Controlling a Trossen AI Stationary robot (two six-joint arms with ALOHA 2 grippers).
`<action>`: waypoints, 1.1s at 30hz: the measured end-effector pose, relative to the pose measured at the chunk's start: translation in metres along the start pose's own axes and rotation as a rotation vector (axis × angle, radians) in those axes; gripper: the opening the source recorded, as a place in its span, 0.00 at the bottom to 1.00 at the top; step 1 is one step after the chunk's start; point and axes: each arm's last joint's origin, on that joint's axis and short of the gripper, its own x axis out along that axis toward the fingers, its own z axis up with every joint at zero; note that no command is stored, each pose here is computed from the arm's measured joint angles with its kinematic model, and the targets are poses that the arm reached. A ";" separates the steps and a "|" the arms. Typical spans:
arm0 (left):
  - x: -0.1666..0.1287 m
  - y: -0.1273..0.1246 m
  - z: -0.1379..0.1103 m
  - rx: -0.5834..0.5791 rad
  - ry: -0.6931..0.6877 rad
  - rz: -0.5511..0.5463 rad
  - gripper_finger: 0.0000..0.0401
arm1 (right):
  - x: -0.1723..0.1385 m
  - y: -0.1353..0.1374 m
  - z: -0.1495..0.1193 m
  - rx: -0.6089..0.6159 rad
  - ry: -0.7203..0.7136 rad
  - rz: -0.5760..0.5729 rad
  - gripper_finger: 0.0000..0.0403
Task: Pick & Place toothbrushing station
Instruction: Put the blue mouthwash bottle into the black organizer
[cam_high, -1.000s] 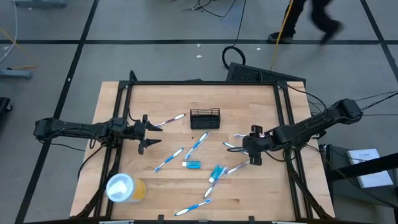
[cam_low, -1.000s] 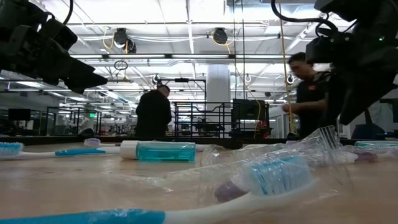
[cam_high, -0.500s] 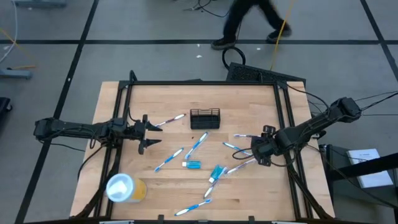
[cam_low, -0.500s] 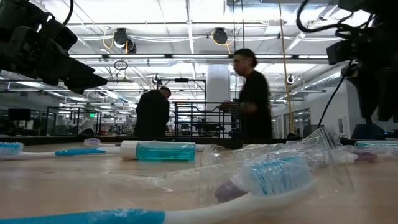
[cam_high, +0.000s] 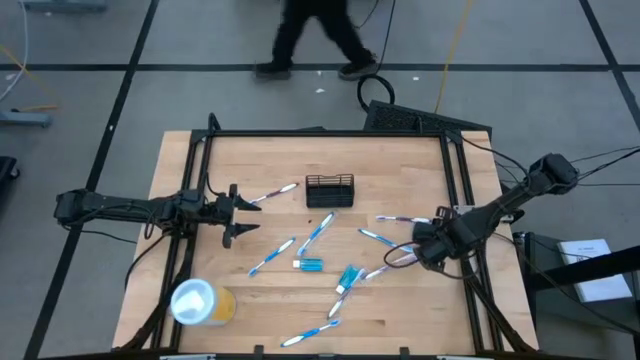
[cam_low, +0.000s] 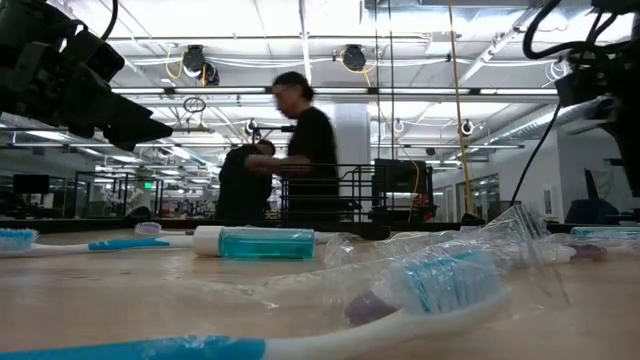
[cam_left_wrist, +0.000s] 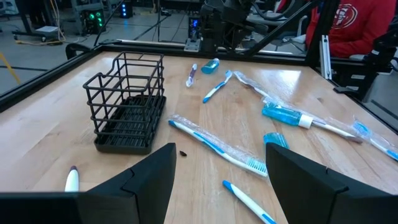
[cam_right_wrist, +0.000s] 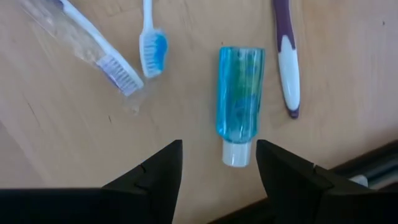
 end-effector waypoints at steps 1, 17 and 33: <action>0.000 0.000 0.000 0.000 0.000 0.000 0.63 | 0.000 0.000 -0.001 0.005 0.003 -0.005 0.46; 0.000 0.001 0.000 0.000 -0.002 0.028 0.63 | -0.001 0.003 -0.008 0.057 0.099 0.043 0.02; 0.000 0.001 0.000 -0.001 -0.002 0.027 0.63 | 0.016 0.000 -0.019 0.096 0.215 0.041 0.00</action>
